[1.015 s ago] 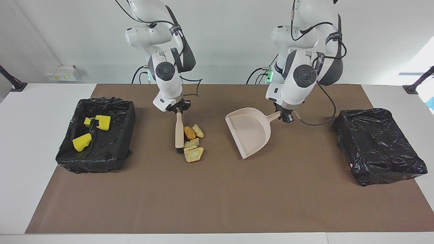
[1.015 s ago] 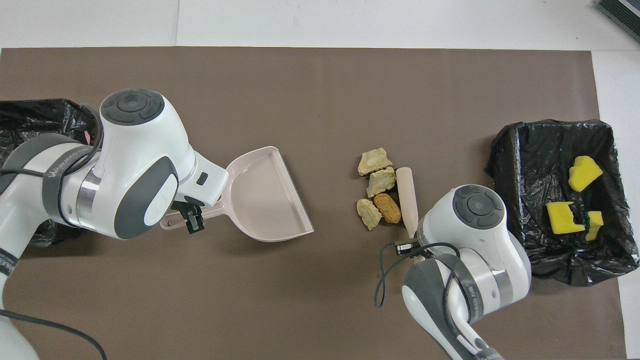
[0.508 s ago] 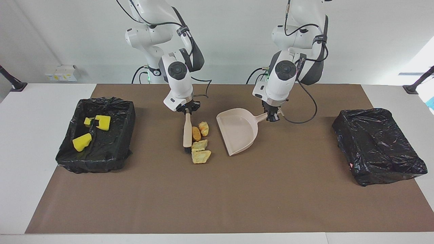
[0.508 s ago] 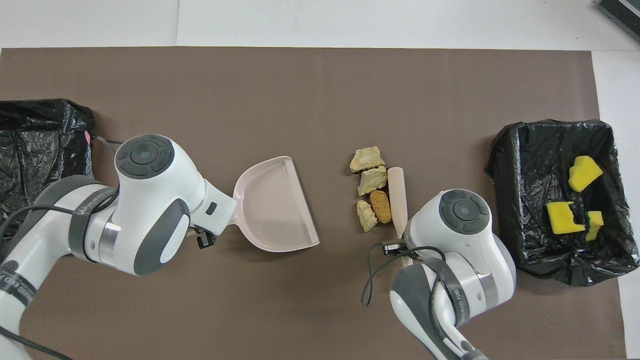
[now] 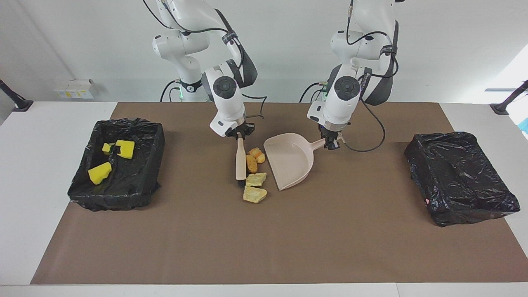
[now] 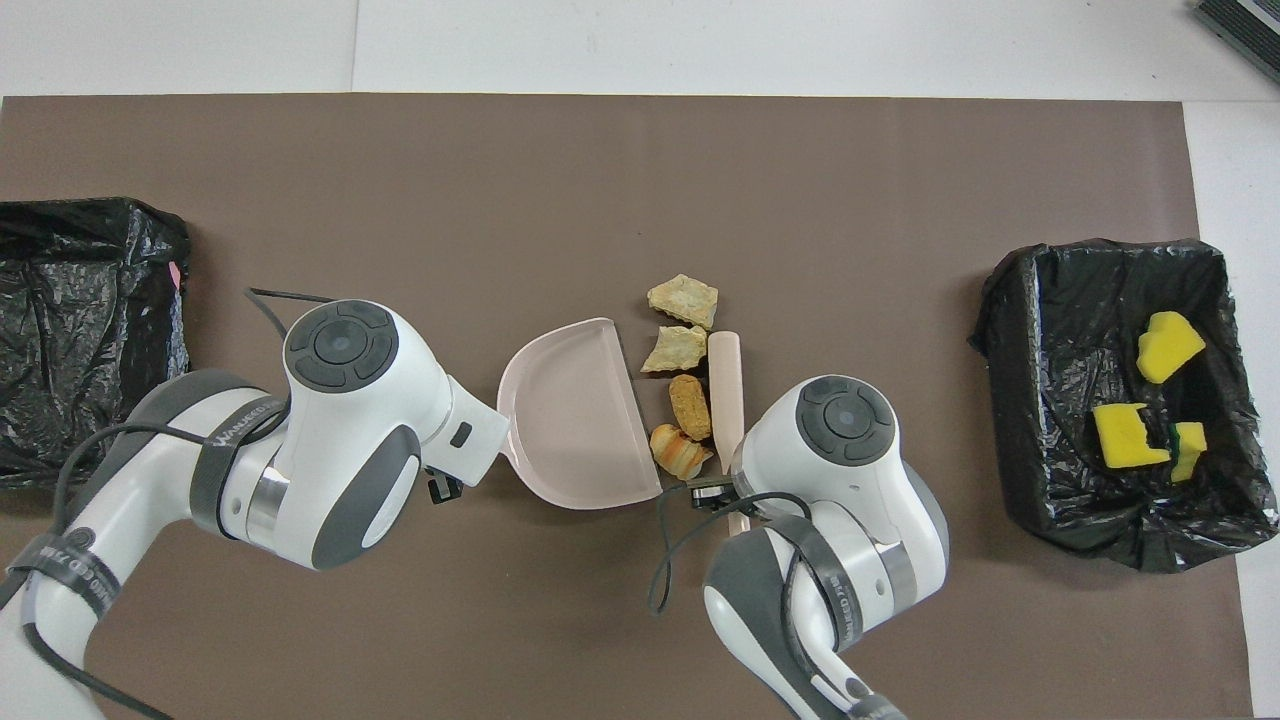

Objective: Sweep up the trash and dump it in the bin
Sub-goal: 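Sweep the trash pieces into the dustpan with the brush in the right gripper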

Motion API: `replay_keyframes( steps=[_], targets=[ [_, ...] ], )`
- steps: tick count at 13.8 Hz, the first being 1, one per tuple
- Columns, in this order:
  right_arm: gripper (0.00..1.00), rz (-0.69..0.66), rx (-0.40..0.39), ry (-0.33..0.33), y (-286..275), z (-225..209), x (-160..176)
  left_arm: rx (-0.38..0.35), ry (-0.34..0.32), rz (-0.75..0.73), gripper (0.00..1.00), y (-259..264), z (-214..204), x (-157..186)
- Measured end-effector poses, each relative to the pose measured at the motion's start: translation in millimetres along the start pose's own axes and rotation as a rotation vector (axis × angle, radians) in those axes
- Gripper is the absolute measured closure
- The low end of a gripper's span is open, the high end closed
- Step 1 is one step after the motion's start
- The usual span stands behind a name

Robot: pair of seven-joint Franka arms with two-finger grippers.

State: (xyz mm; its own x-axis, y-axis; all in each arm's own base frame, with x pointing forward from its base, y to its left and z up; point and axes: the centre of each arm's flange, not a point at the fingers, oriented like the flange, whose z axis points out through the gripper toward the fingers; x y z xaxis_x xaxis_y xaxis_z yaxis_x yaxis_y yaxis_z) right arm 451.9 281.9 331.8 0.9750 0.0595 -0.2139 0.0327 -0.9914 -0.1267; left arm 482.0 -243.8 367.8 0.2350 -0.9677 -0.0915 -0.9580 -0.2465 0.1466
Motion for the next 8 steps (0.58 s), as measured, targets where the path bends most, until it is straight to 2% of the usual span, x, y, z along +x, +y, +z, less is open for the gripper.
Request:
replay_keyframes(
  steps=[6,8],
  targets=[
    [0.74,0.052,0.219,-0.032,-59,-22,-5,-0.001,0.001,0.009,0.69,-3,3,-1],
    [0.74,0.084,0.240,-0.031,-72,-36,-5,-0.002,0.004,0.030,0.69,-5,2,-4]
  ],
)
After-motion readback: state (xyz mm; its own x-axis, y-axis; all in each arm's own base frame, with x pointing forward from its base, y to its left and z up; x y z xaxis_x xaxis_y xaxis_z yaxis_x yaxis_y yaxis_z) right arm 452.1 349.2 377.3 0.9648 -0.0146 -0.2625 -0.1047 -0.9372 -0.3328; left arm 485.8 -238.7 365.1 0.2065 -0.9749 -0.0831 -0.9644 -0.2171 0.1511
